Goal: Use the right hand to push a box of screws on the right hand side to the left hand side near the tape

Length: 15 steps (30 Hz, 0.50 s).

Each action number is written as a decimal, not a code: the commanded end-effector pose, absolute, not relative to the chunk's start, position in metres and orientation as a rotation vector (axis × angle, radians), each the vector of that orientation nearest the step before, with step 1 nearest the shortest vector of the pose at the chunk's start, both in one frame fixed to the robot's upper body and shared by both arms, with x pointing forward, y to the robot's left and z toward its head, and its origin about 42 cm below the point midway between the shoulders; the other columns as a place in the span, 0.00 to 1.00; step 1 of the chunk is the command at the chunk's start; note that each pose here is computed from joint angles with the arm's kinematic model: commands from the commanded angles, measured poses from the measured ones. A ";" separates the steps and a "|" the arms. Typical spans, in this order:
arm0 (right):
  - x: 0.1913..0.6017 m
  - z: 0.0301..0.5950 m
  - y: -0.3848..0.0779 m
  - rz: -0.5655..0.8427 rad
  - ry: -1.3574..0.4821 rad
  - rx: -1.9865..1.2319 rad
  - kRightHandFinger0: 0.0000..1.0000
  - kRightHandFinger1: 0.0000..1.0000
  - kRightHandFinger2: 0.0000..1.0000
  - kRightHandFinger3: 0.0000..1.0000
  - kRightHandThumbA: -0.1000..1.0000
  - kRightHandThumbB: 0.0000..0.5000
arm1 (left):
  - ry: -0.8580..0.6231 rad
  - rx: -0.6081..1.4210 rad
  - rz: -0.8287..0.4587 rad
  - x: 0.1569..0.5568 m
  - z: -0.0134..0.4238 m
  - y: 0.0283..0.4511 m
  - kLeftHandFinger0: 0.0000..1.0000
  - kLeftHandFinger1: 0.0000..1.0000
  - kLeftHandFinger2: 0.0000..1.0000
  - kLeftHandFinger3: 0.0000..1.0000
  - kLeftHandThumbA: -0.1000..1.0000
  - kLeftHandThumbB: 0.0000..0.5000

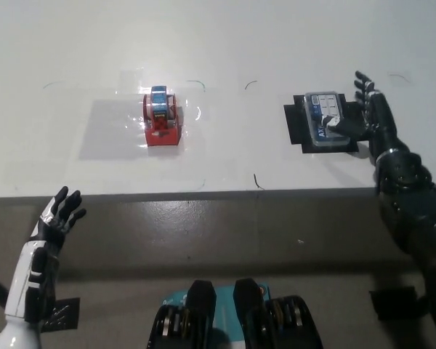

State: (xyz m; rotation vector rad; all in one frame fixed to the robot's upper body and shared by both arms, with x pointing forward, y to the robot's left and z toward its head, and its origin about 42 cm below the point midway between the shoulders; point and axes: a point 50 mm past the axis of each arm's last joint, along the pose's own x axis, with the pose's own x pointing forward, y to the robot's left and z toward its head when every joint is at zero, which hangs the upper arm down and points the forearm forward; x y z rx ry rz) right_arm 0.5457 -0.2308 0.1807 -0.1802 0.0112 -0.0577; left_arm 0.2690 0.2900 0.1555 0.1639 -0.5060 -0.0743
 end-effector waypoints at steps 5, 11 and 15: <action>0.549 0.186 -0.209 -0.059 0.007 -0.072 1.00 1.00 1.00 1.00 0.98 0.35 | -0.588 0.181 -0.098 0.276 0.177 0.294 1.00 1.00 1.00 1.00 1.00 0.25; 0.546 0.182 -0.189 -0.031 -0.002 -0.030 1.00 1.00 1.00 1.00 1.00 0.37 | -0.620 0.181 -0.091 0.277 0.182 0.296 1.00 1.00 1.00 1.00 1.00 0.20; 0.547 0.186 -0.171 -0.013 -0.006 0.010 1.00 1.00 1.00 1.00 1.00 0.44 | -0.630 0.175 -0.090 0.280 0.187 0.296 1.00 1.00 1.00 1.00 1.00 0.21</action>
